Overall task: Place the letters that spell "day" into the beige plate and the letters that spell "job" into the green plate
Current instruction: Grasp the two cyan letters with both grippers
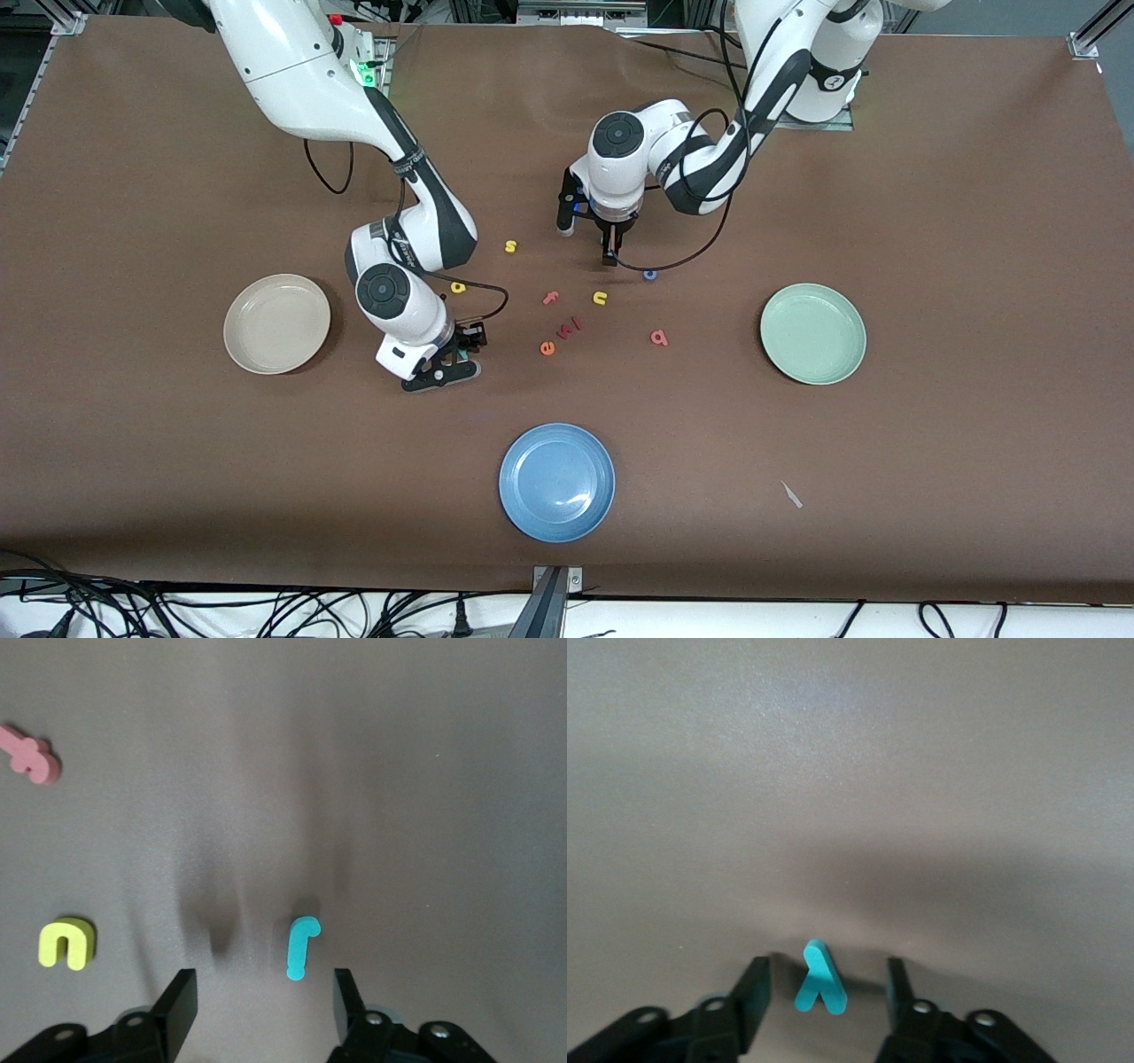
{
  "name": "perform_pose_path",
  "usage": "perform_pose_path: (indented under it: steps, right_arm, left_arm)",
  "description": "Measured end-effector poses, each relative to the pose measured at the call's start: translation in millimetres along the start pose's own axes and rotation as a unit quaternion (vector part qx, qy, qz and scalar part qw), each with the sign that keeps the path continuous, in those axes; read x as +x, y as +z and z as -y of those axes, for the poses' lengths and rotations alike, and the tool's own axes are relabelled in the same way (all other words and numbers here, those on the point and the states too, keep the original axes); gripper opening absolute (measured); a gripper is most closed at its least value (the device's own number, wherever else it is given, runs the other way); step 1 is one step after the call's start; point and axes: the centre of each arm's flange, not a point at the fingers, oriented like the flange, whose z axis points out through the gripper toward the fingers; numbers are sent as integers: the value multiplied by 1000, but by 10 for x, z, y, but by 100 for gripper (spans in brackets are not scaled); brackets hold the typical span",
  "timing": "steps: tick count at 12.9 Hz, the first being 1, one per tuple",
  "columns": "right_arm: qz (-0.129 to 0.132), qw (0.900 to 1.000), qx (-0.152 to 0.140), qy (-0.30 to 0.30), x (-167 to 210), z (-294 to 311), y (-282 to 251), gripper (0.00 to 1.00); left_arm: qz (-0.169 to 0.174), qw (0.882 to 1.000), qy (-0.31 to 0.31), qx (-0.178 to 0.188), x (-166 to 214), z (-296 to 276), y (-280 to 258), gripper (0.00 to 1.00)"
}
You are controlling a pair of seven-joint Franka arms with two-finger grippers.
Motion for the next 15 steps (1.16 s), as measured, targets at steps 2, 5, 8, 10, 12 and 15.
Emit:
perform_pose_path:
  steps: [2, 5, 8, 10, 12, 15]
  right_arm:
    - [1, 1000, 0, 0, -2, -4, 14, 48]
    - [-1, 1000, -1, 1, 5, -19, 7, 32]
    - [-4, 1000, -1, 1, 11, -17, 0, 21]
    - [-5, 1000, -1, 1, 12, -14, -1, 20]
    - [-5, 1000, -1, 0, 28, -14, -23, 16]
    - [18, 1000, -5, 13, 123, -181, -175, 16]
  left_arm:
    - [1, 1000, 6, -2, 34, -38, 34, 67]
    - [6, 1000, 21, -2, 92, -120, 78, 57]
    - [13, 999, 35, 4, 85, -143, 115, 52]
    - [4, 999, 37, 9, 96, -147, 147, 52]
    - [0, 999, 37, 7, 101, -157, 218, 50]
    - [1, 999, 44, 8, 104, -162, 242, 43]
